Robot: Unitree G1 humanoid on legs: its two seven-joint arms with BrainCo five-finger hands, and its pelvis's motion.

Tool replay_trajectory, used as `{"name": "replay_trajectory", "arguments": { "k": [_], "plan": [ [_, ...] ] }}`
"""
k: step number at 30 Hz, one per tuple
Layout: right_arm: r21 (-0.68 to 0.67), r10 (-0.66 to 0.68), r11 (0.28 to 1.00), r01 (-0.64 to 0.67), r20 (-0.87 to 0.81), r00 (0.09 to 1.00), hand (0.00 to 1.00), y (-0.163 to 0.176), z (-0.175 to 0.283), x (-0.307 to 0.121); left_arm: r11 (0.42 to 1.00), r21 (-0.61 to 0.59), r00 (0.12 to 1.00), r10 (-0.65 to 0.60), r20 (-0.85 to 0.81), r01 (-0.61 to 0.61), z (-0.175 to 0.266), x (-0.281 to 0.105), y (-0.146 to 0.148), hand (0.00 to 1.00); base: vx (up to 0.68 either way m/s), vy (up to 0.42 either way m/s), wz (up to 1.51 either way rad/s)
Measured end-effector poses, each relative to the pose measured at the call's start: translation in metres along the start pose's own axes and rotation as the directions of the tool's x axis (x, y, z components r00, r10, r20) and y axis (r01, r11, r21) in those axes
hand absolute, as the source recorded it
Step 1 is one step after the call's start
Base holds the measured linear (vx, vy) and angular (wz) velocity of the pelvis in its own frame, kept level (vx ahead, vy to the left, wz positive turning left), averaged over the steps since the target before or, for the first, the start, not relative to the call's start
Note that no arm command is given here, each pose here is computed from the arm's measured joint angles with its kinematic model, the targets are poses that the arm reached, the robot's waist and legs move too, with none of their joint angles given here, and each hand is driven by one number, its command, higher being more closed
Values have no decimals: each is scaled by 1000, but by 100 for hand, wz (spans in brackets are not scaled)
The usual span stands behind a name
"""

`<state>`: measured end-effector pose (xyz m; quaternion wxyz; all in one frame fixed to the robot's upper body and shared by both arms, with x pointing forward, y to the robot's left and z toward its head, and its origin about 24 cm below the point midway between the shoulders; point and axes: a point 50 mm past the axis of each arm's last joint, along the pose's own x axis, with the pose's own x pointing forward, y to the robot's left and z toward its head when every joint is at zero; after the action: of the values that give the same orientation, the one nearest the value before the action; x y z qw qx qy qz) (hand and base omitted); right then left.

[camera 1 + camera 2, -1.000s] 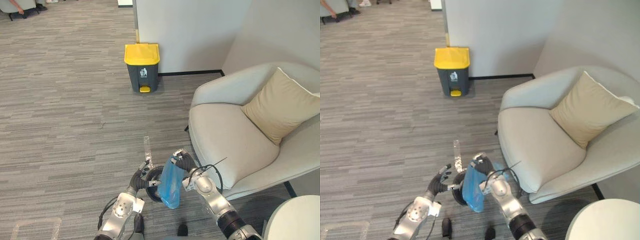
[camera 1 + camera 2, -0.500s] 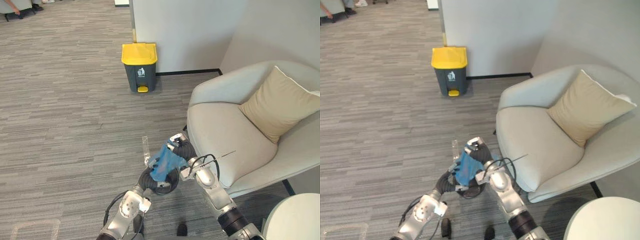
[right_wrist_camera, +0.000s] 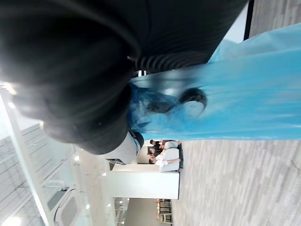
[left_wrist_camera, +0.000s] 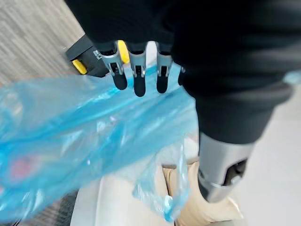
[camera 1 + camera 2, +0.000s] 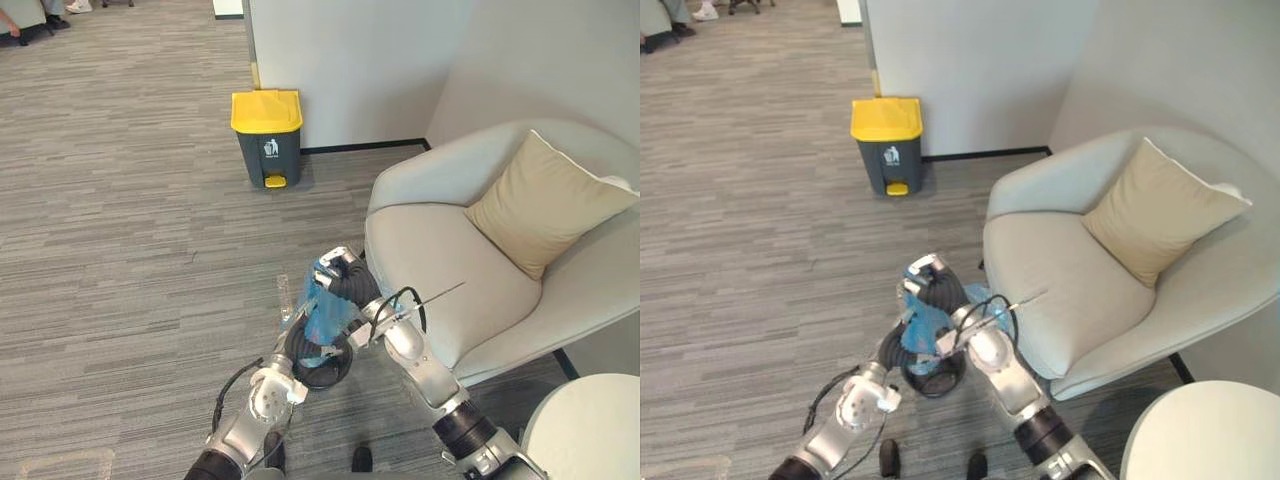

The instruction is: Gather rubbish on tea table into small bin, then transfer packed bag to large trash can.

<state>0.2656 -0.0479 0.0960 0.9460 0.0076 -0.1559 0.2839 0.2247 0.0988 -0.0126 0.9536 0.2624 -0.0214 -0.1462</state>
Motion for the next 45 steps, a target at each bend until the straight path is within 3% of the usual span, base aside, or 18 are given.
{"name": "replay_trajectory", "arguments": {
  "k": [17,39,45],
  "plan": [
    [-90,2,996,-2,6,1000,100,2,1,2,989,-151,996,16,85,-3,24,-12,5,0,0,0,0],
    [-84,-87,993,82,-52,995,100,-13,-12,-10,969,-135,969,223,108,-208,28,-18,52,0,-1,2,0],
    [-68,-83,995,79,-54,995,100,-13,-13,-10,966,-148,968,228,107,-211,29,-17,51,0,0,0,0]
  ]
}}
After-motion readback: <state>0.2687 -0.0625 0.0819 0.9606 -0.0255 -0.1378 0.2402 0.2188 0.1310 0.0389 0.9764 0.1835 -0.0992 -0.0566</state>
